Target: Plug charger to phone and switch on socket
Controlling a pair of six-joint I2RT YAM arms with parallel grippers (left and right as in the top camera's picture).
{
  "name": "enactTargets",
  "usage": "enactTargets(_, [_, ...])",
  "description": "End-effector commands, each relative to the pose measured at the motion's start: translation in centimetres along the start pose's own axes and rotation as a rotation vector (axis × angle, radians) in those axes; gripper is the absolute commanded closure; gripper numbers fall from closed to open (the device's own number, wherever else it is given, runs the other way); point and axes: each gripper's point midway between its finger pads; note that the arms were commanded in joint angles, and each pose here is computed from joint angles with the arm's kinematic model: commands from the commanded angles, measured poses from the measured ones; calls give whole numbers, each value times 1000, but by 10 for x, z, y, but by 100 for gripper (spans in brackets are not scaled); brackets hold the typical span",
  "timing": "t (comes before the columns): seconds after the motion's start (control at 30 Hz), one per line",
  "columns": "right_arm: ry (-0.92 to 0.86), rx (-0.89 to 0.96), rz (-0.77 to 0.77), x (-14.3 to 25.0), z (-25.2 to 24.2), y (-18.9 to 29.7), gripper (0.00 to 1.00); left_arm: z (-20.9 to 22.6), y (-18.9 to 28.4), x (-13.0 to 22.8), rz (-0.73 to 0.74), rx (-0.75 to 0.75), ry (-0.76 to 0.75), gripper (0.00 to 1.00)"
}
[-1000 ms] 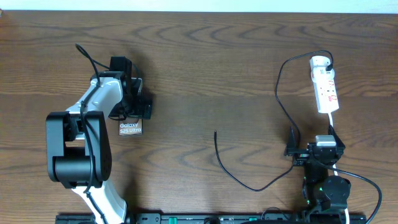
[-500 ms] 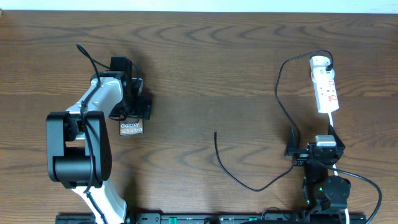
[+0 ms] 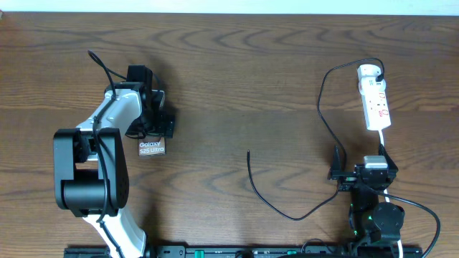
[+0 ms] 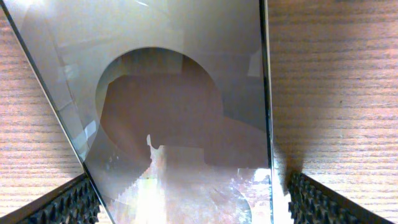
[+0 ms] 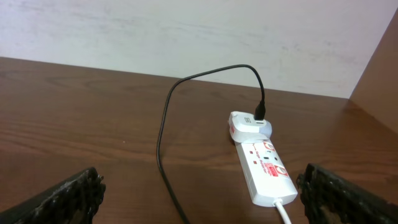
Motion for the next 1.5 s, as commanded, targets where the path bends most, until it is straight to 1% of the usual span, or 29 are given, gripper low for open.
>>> enactTargets(0.0, [-12,14,3,1,-3,0,1,4,-9,14,47,-26,38,7])
enactTargets(0.07, [-11,14,3,1,-3,0,1,4,-9,14,47,-27,73,7])
enactTargets(0.3, [-12,14,3,1,-3,0,1,4,-9,13,44,-27,104,7])
enactTargets(0.63, [-11,14,3,1,-3,0,1,3,-9,4,7,-22,105,7])
enactTargets(1.33, [-11,14,3,1,-3,0,1,4,-9,7,21,-25,101,7])
enactTargets(1.4, [-12,14,3,1,-3,0,1,4,-9,7,20,-24,101,7])
enactTargets(1.47, [-12,14,3,1,-3,0,1,4,-9,7,20,-24,101,12])
Point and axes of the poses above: each gripper's point midway between its finger pads, its own y axis back along the fingers, its own z axis along the line the jaws close on, x = y × z, and after that the axes turned 10 degrees about y, right-handed
